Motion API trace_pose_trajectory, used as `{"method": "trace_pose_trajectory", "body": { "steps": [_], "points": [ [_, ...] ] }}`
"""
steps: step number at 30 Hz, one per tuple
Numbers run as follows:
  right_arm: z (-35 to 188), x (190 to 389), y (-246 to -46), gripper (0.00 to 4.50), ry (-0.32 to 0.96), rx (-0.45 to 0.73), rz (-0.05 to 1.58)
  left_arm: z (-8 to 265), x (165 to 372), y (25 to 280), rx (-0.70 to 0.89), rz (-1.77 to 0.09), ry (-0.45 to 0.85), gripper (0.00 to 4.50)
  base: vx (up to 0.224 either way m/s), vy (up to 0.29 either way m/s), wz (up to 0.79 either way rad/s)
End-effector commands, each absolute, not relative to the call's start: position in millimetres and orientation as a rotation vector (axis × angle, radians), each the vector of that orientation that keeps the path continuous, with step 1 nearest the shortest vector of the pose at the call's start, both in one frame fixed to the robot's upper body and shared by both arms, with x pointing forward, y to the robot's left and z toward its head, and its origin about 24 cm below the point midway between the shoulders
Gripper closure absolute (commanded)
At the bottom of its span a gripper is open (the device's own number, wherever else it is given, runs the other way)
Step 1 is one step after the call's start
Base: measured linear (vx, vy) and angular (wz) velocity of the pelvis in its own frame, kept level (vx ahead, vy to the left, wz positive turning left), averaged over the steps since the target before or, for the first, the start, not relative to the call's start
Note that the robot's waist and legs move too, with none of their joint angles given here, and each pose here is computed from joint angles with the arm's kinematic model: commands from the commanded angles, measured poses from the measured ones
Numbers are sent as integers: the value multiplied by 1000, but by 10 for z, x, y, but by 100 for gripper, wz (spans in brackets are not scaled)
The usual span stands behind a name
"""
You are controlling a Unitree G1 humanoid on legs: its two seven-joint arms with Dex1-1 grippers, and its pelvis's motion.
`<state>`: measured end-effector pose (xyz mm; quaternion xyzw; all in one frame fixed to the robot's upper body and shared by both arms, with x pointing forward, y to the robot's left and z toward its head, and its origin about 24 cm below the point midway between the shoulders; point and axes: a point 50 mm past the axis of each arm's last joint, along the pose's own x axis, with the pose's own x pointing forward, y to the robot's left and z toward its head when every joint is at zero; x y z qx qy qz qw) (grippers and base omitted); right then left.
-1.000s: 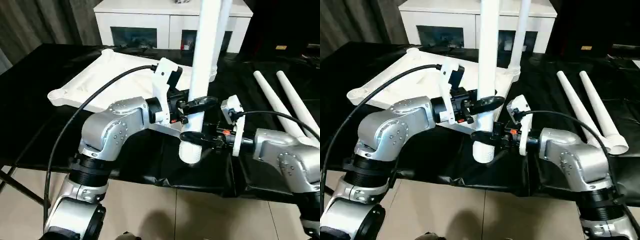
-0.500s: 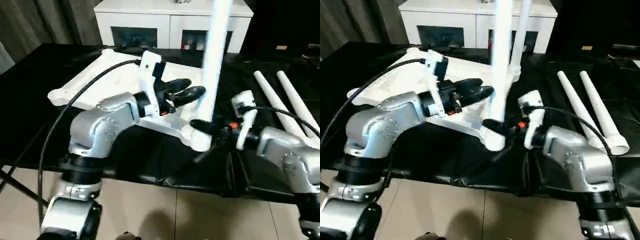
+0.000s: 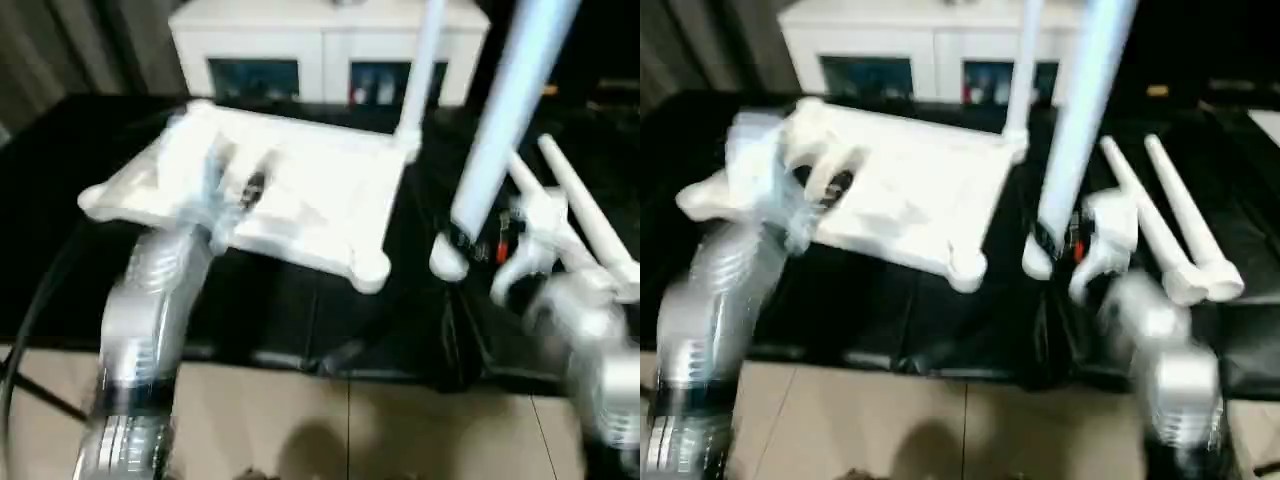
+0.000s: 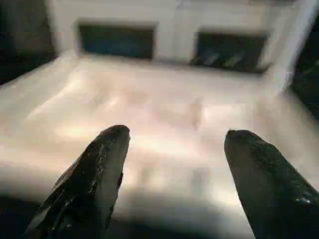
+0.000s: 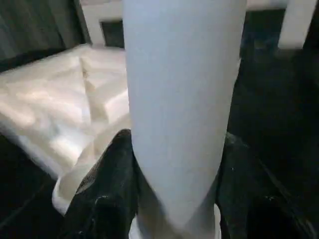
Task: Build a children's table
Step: Pick table leg, then move to table
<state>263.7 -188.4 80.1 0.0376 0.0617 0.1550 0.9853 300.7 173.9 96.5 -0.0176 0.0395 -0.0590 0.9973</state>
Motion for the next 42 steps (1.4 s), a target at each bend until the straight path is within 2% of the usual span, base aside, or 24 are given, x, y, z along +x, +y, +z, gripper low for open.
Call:
{"method": "trace_pose_trajectory", "body": {
  "steps": [1,4,7,12,15,21,28,42],
  "points": [
    [868,2629,-1843,265,85,49,309,1087,2989,1746,23,-85,16,102,0,0,0],
    [802,2605,-1814,265,71,15,252,1073,2938,1743,117,-52,-32,102,0,0,0],
    [816,2638,-1743,265,46,57,193,1052,2936,1704,100,-39,-71,102,0,0,0],
    [822,2684,-1690,265,34,55,170,1008,2979,1594,72,-49,-36,102,0,0,0],
    [858,2706,-1607,265,3,54,209,1031,3007,1520,121,-80,-73,102,0,0,0],
    [834,2735,-1528,265,38,48,254,1034,3008,1511,96,-87,-81,102,0,0,0],
    [822,2764,-1516,265,40,17,276,993,2980,1505,89,-86,-75,102,48,0,-42],
    [803,2766,-1534,265,50,2,285,990,2984,1478,100,-102,-81,102,98,7,1]
  ]
}}
